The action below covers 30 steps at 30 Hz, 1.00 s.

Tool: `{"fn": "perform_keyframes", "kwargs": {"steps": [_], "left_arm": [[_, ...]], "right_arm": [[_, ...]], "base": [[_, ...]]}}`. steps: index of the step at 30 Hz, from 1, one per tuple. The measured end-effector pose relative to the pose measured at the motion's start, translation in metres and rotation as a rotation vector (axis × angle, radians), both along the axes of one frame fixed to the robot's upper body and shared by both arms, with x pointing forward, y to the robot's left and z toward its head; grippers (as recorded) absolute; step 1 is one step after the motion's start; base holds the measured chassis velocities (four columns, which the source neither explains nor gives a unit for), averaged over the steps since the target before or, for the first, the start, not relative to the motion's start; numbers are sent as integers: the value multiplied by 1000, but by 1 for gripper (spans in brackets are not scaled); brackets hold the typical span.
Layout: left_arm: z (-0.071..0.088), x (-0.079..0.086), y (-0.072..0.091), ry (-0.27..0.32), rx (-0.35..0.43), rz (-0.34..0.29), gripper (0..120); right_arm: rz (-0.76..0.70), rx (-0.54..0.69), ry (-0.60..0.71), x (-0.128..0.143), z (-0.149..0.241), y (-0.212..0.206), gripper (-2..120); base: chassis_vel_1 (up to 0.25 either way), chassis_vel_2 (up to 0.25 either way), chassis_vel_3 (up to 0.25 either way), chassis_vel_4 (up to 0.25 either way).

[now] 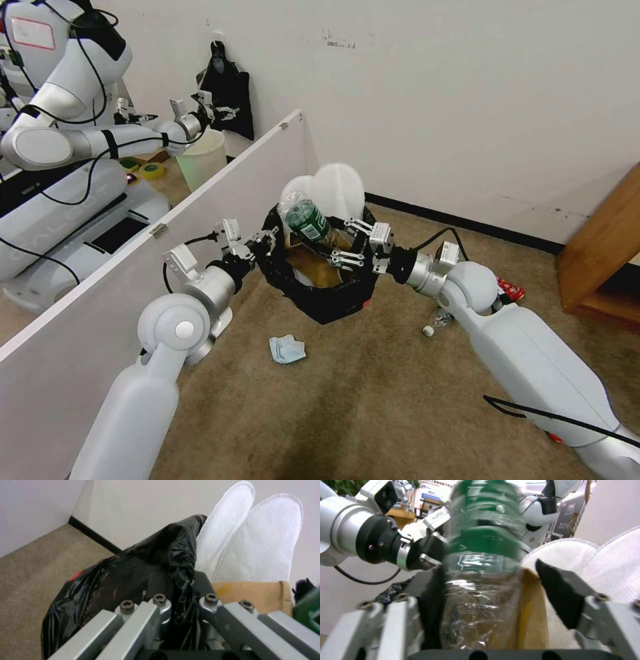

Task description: Pick up the trash bin, then pick up the garbage from the floor and place it into the trash bin.

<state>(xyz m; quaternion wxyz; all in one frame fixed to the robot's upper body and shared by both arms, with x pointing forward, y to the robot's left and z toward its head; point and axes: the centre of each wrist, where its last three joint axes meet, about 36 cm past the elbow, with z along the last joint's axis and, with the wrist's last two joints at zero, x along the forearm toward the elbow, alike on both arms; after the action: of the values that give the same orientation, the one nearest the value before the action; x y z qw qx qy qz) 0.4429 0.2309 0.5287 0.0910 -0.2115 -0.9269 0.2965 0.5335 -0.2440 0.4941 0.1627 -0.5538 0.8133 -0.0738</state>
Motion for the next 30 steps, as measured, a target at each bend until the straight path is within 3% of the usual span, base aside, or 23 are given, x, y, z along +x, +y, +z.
{"fn": "perform_keyframes", "kwargs": {"steps": [8, 30], "left_arm": [[-2, 3, 3, -1, 0, 14, 4], [0, 12, 9, -7, -1, 56, 4]], "right_arm": [[-3, -1, -6, 0, 1, -1, 99], [-20, 31, -48, 1, 19, -15, 100]], "base": [[0, 0, 0, 0], [0, 0, 0, 0]]}}
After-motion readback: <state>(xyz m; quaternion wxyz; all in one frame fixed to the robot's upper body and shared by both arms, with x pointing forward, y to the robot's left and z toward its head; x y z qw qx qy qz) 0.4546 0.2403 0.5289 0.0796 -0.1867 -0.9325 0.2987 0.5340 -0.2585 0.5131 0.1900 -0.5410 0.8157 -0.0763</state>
